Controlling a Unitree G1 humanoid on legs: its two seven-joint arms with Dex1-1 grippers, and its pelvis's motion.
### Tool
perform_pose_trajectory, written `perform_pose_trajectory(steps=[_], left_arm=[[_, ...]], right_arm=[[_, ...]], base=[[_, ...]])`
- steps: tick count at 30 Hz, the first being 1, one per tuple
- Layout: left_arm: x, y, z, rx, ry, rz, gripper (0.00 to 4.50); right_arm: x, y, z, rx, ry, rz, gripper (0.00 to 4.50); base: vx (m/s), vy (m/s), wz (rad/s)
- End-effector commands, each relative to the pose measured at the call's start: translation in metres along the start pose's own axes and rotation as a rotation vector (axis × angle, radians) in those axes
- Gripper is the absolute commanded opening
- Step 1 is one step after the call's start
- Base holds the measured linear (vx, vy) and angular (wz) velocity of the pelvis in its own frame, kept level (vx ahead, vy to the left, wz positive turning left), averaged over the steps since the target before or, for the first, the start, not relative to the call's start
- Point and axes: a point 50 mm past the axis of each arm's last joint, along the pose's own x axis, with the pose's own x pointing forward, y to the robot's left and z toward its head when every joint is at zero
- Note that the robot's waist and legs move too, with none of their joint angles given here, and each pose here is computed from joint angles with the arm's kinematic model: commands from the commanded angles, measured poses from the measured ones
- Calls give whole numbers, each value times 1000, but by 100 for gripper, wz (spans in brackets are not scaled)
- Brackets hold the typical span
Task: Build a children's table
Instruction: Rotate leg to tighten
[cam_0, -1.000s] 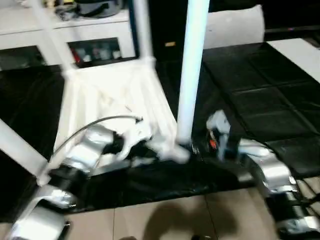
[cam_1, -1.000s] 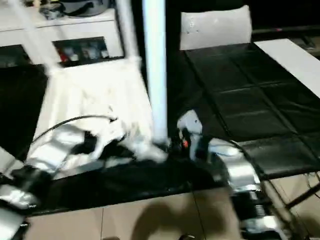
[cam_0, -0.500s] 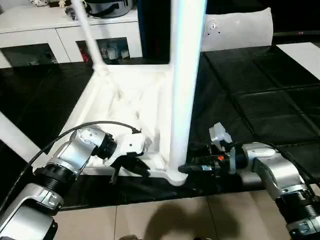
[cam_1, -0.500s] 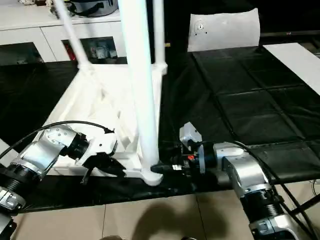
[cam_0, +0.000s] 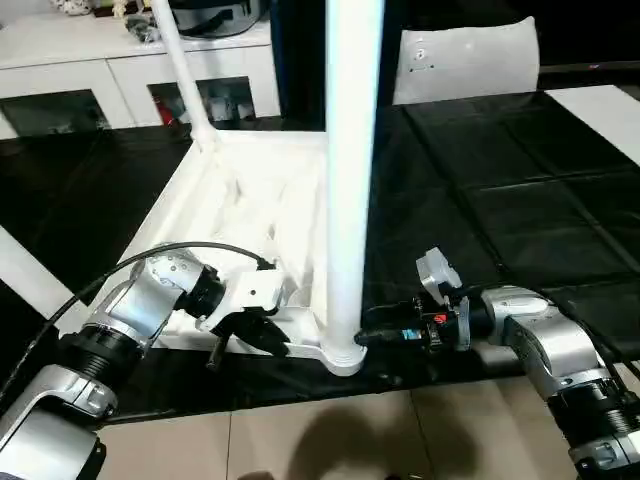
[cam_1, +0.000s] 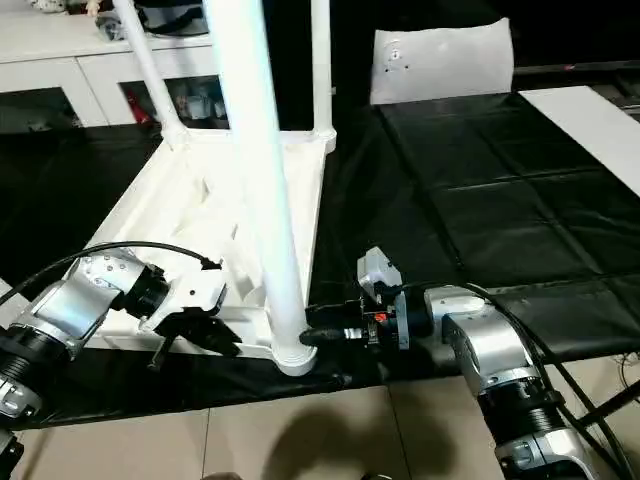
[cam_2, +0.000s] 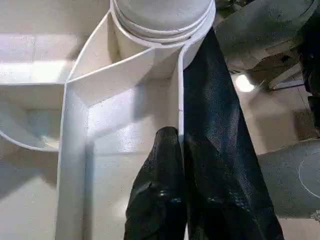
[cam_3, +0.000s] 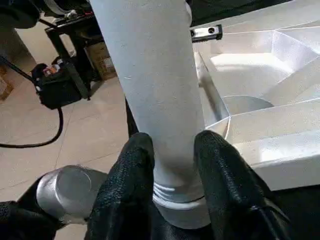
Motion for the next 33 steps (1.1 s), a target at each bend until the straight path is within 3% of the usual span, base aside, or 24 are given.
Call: perform_pose_trajectory(steps=[1,8,17,21,29,33], left_arm=[[14,-2,9,43,-10,-76,0],[13,-2,8,43,-7,-74,0],[13,-2,9,47,-1,-77,0],[13,-1,9,49,-2,-75,0],[13,-1,8,49,0,-73,0],[13,-1,8,49,1,-70,0]], right_arm=[[12,-2,12,-38,-27,-20,131],[12,-6,13,-80,-23,-60,202],[16,-5,13,-67,-40,-41,202],[17,-4,14,-63,-62,-31,170],[22,-1,16,-37,-77,2,170],[23,-2,18,-30,-92,-7,207]], base=[[0,0,0],[0,0,0],[0,0,0],[0,0,0],[0,0,0],[0,0,0]])
